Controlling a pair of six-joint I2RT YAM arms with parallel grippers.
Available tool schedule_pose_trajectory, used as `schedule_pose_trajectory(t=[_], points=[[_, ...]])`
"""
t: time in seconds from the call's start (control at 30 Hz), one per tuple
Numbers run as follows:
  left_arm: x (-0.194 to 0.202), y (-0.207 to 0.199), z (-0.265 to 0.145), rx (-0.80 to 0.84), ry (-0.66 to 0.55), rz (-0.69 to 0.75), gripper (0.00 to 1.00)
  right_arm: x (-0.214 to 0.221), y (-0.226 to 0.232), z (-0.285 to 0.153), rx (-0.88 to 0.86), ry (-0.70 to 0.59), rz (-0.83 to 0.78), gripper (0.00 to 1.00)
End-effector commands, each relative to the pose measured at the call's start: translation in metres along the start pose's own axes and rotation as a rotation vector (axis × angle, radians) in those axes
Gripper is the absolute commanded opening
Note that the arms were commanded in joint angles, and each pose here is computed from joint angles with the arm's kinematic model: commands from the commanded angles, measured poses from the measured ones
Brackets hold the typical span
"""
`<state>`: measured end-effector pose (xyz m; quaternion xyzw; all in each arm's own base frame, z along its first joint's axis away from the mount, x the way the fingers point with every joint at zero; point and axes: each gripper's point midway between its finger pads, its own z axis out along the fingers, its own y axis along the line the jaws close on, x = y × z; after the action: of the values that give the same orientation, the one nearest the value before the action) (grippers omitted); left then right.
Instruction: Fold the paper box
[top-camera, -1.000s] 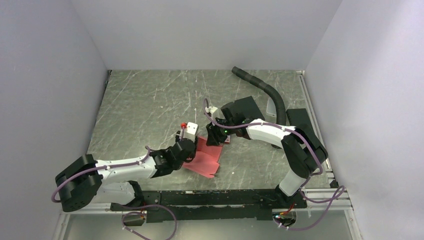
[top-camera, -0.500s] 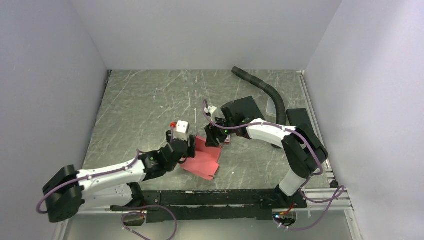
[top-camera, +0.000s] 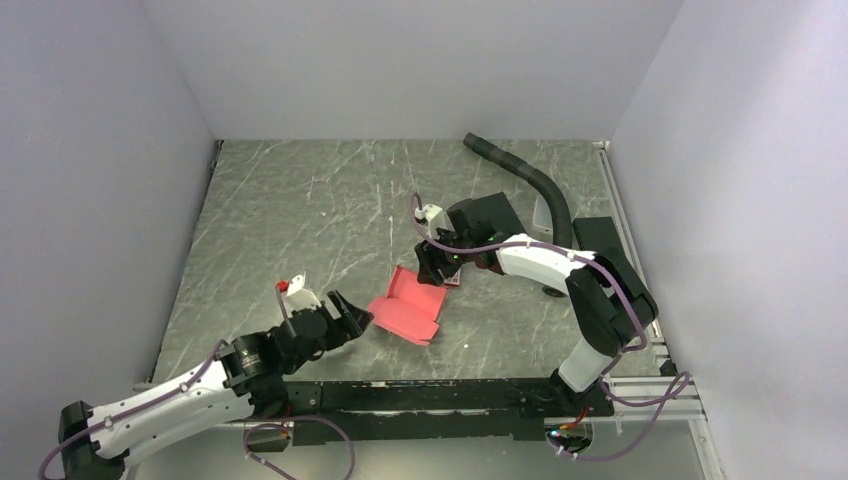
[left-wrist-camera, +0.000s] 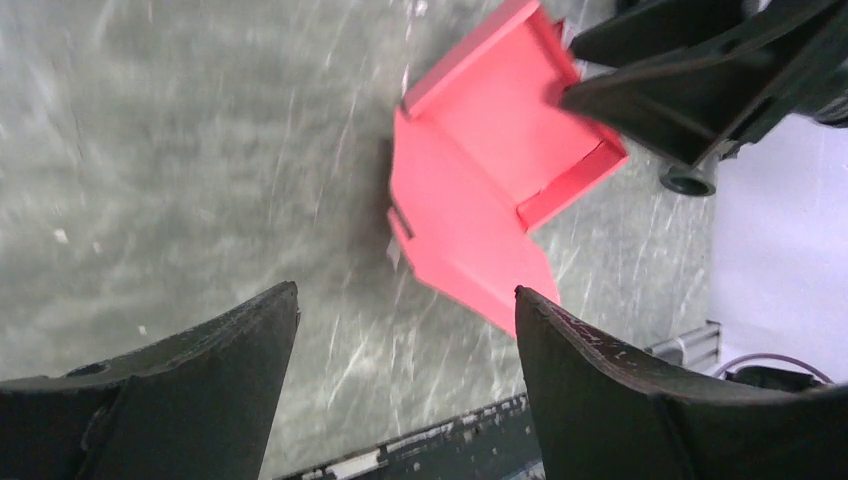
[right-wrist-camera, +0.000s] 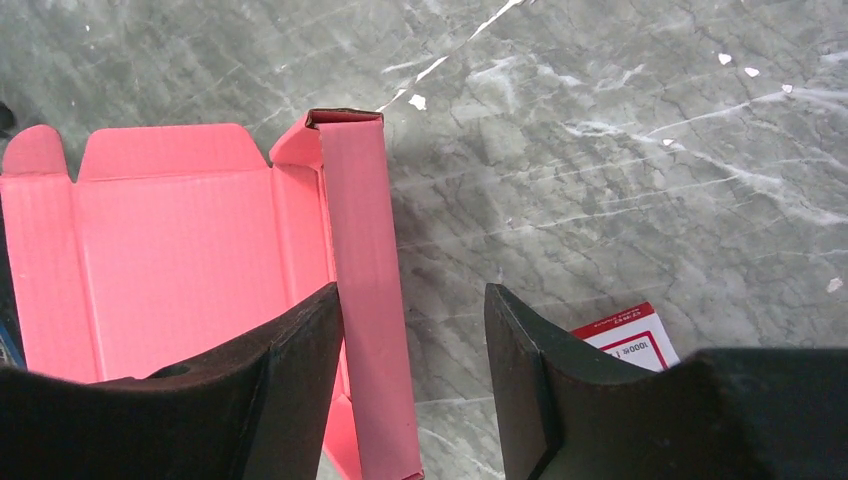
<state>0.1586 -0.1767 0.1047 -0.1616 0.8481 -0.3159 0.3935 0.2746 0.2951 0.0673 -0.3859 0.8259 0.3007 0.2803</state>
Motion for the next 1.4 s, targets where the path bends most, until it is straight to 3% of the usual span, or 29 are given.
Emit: schedule_pose_trajectory(t=[0.0,0.1,0.27,0.43,0.53,0.67,0.8,0.97,1.03,1.2,1.37], points=[[0.032,-0.004,-0.001,0.015,0.142,-0.273,0.83,-0.019,0.001,-0.003,0.0,-0.042,-0.014,0.56],[0.03,-0.016,0.004,0.02,0.145,-0.325,0.84,-0.018,0.002,-0.002,-0.008,-0.038,-0.009,0.56],[0.035,-0.02,0.014,-0.135,0.18,-0.374,0.83,-0.017,0.003,-0.002,-0.014,-0.035,-0.003,0.56],[0.052,-0.026,0.03,-0.232,0.24,-0.399,0.75,-0.017,0.005,-0.002,-0.024,-0.036,-0.003,0.56],[0.055,-0.031,0.04,-0.237,0.241,-0.406,0.49,-0.018,0.008,-0.003,-0.037,-0.04,-0.002,0.57],[0.05,-0.029,0.043,-0.259,0.212,-0.37,0.22,-0.023,0.016,-0.007,-0.076,-0.057,-0.013,0.58],[0.035,-0.022,0.036,-0.306,0.18,-0.25,0.02,-0.035,0.032,-0.02,-0.139,-0.095,-0.045,0.68],[0.012,-0.011,0.021,-0.397,0.206,-0.079,0.0,-0.059,0.058,-0.055,-0.23,-0.182,-0.146,0.86],[0.001,-0.007,0.018,-0.422,0.236,-0.013,0.0,-0.068,0.065,-0.075,-0.253,-0.221,-0.19,0.98],[-0.034,0.001,0.011,-0.506,0.295,0.181,0.0,-0.078,0.064,-0.124,-0.3,-0.324,-0.266,1.0],[-0.056,-0.012,0.015,-0.462,0.424,0.5,0.0,-0.061,0.047,-0.13,-0.3,-0.323,-0.432,1.0]])
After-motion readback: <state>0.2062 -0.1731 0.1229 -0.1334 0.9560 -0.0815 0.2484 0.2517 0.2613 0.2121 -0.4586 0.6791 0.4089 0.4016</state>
